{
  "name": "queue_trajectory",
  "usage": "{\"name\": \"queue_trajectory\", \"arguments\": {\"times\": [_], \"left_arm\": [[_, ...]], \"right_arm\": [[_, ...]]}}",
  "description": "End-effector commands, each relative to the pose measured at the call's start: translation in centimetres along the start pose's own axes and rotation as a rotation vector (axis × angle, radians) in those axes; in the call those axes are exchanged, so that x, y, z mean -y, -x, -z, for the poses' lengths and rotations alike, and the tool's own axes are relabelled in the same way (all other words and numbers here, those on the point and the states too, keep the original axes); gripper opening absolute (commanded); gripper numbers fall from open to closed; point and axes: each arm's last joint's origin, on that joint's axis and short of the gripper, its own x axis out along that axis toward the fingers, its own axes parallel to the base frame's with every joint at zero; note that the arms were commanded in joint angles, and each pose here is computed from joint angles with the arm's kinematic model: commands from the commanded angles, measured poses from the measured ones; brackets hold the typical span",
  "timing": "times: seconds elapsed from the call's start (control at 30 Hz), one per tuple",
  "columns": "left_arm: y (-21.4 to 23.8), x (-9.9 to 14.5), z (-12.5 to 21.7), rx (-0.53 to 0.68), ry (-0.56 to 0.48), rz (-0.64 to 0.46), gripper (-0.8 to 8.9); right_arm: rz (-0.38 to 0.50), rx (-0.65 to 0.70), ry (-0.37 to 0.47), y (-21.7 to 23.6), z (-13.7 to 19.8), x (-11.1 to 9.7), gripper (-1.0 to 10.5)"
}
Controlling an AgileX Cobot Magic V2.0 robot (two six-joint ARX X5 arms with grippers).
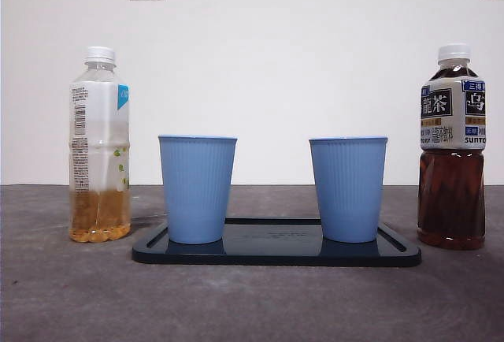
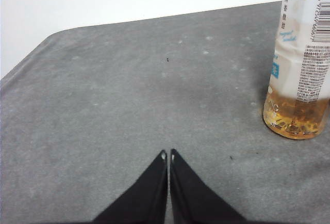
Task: Pour the drink into the cup
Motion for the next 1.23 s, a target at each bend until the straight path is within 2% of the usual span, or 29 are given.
{"name": "queue_trajectory", "arguments": {"times": [0.03,0.3,1.23], "left_arm": [[-0.2,0.1,0.6,-0.019,-0.001,0.001,0.07],[-0.2,0.1,0.6,-0.019,-0.001,0.001,0.07],[-0.2,0.1,0.6,-0.019,-0.001,0.001,0.07]], "right_arm": [[0.018,-0.028,0.012,0.0,0.5,0.1,0.1],[0.034,-0.147,0.013,0.1,1.6,0.1,0.1],[0.033,-0.123,0.010,0.0,1.4,0.1,0.1]]}}
